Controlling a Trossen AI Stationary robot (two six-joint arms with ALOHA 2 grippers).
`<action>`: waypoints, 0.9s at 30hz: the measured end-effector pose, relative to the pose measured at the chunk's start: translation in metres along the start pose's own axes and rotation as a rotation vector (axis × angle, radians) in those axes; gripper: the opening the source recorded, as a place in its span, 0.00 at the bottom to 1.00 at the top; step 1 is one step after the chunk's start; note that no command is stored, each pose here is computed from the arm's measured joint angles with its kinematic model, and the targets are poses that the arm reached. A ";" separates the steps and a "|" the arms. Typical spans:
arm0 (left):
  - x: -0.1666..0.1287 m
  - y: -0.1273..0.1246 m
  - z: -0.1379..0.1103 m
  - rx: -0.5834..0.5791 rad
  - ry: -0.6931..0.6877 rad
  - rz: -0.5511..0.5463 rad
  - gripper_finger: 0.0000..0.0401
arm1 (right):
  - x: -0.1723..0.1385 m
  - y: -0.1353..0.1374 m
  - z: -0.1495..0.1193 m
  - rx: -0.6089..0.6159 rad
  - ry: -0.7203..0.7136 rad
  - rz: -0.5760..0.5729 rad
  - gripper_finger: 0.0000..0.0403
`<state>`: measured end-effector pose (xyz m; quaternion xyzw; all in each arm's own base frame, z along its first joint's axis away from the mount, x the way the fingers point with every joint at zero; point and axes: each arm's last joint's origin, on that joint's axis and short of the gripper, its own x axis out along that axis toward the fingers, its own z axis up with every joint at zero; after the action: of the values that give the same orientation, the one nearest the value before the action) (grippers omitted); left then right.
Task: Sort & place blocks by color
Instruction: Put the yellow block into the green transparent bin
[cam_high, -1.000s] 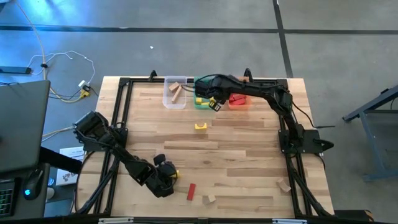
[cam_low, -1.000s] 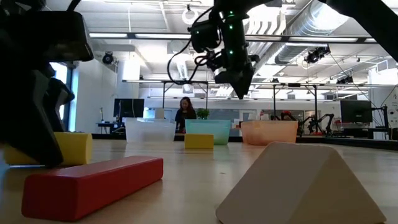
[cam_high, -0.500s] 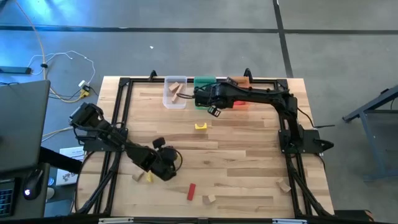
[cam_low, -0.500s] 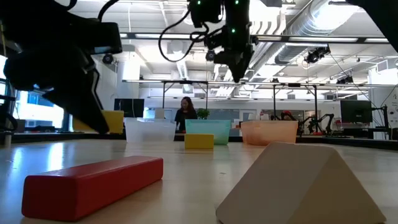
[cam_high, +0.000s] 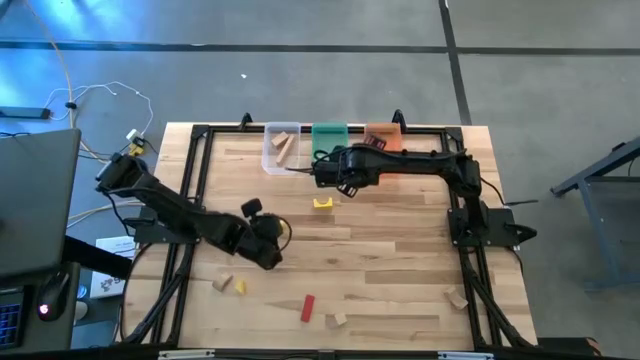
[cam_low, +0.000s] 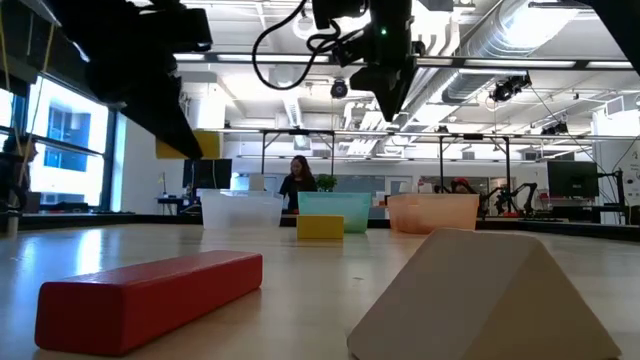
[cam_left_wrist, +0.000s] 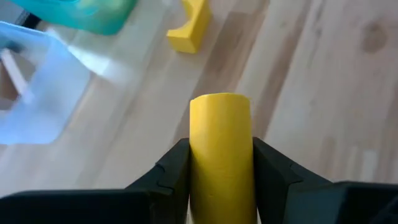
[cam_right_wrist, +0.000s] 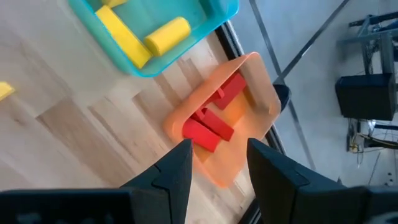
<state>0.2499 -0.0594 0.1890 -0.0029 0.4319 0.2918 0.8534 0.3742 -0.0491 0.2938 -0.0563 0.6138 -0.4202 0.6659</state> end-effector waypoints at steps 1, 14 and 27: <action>0.000 0.002 0.002 0.001 -0.003 0.003 0.26 | -0.001 0.001 -0.001 -0.003 0.002 0.008 0.34; 0.007 0.019 0.011 0.018 0.020 0.026 0.26 | -0.009 0.021 -0.020 -0.010 -0.006 0.002 0.34; 0.018 0.031 0.024 -0.001 -0.016 0.043 0.26 | -0.005 0.009 -0.107 0.218 -0.040 0.093 0.34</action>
<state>0.2603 -0.0186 0.1978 0.0083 0.4250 0.3103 0.8503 0.2864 0.0067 0.2669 0.0364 0.5529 -0.4520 0.6990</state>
